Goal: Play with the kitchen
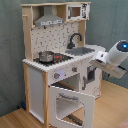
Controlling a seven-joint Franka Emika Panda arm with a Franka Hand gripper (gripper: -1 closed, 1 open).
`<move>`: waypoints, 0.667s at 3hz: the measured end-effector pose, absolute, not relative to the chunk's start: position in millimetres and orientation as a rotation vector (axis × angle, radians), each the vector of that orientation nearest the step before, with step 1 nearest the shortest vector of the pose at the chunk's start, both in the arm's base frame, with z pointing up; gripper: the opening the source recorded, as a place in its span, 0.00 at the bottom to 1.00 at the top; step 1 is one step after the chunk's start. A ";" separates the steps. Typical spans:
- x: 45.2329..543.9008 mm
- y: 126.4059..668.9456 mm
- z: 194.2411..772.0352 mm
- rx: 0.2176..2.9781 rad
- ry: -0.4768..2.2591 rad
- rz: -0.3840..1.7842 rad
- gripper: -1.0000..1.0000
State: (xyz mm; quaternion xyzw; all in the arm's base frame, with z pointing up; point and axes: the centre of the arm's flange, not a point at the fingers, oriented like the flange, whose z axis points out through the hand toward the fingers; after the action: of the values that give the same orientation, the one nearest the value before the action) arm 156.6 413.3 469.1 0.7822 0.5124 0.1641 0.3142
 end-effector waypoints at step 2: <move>134.0 403.9 487.6 1.846 1.228 0.424 1.00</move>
State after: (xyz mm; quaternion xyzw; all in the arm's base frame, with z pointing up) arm 134.0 403.9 487.6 0.7393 0.4916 0.1696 0.4279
